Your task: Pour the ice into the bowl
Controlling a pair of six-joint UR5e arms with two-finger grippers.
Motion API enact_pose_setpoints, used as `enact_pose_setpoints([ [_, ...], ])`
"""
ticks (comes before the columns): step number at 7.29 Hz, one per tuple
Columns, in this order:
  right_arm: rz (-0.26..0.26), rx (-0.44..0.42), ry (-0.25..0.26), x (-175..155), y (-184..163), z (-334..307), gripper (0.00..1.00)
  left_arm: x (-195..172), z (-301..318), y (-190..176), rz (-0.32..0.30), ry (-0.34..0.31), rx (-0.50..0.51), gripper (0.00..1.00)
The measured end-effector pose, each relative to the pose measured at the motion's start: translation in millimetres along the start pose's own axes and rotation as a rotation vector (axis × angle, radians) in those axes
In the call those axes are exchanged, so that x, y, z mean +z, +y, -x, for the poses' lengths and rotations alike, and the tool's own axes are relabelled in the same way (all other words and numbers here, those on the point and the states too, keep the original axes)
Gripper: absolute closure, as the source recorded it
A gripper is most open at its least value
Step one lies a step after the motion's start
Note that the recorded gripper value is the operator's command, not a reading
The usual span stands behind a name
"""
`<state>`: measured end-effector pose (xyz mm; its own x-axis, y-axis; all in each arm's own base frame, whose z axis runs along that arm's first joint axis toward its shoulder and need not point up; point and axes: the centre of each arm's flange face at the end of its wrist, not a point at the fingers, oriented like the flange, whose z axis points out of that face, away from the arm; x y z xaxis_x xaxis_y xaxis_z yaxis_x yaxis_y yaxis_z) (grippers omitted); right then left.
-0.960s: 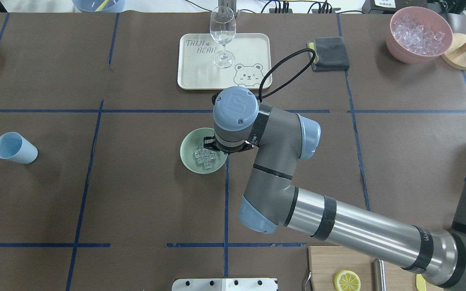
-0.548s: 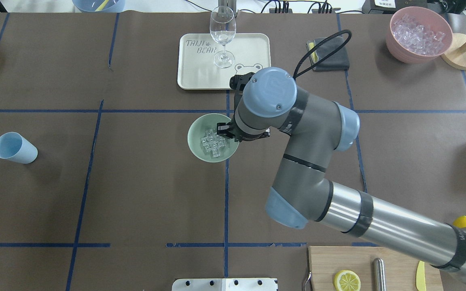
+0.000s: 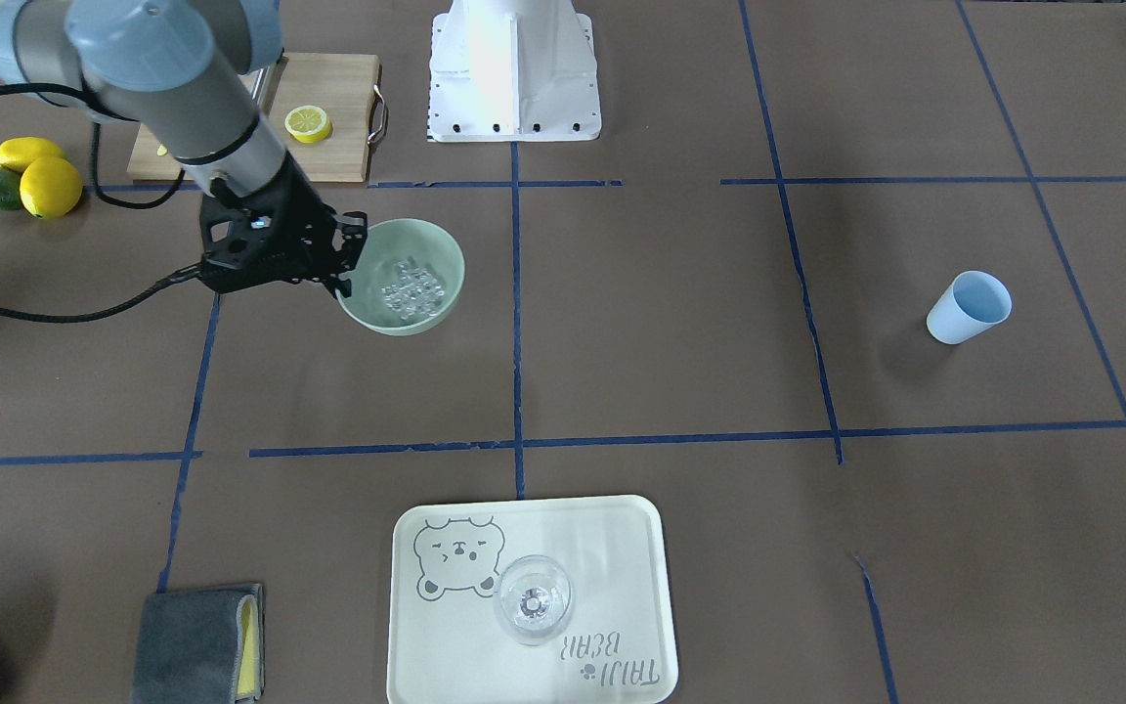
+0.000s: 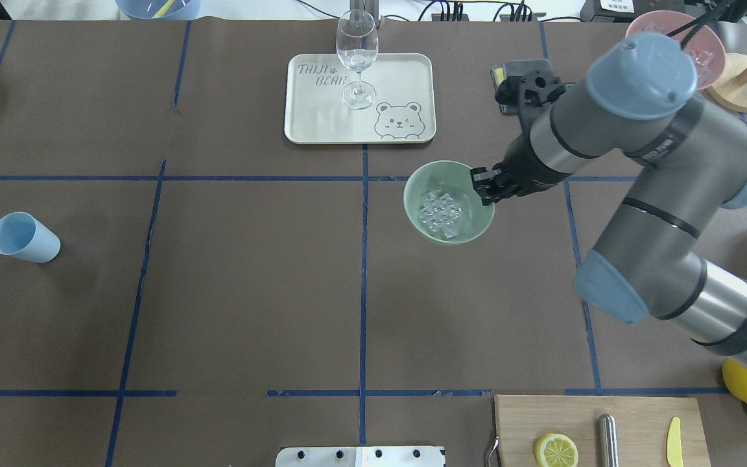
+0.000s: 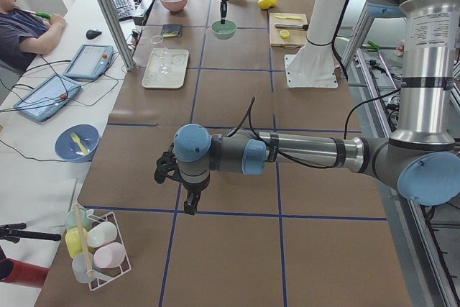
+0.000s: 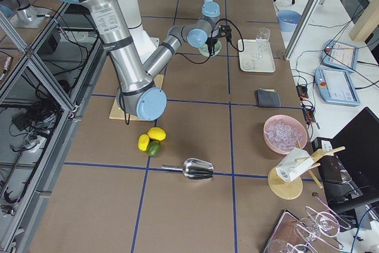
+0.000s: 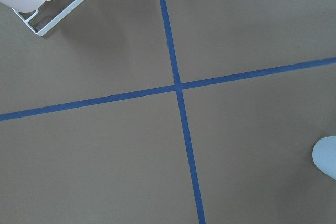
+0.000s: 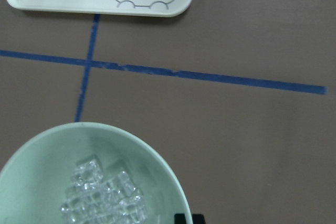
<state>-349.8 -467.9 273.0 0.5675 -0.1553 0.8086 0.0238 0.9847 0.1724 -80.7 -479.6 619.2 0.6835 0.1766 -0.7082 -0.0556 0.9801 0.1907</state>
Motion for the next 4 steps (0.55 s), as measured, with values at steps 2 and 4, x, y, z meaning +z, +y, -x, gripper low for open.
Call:
enact_pose_setpoints([
  [2,0.053,-0.007,0.045,-12.7,24.3,-107.4,1.0,0.1,-0.1,0.1,0.0,0.0,0.0,0.0],
  [4,0.057,-0.027,0.078,-13.2,65.8,-209.8,1.0,-0.6,-0.7,-0.4,-0.002,0.001,0.002,0.0],
])
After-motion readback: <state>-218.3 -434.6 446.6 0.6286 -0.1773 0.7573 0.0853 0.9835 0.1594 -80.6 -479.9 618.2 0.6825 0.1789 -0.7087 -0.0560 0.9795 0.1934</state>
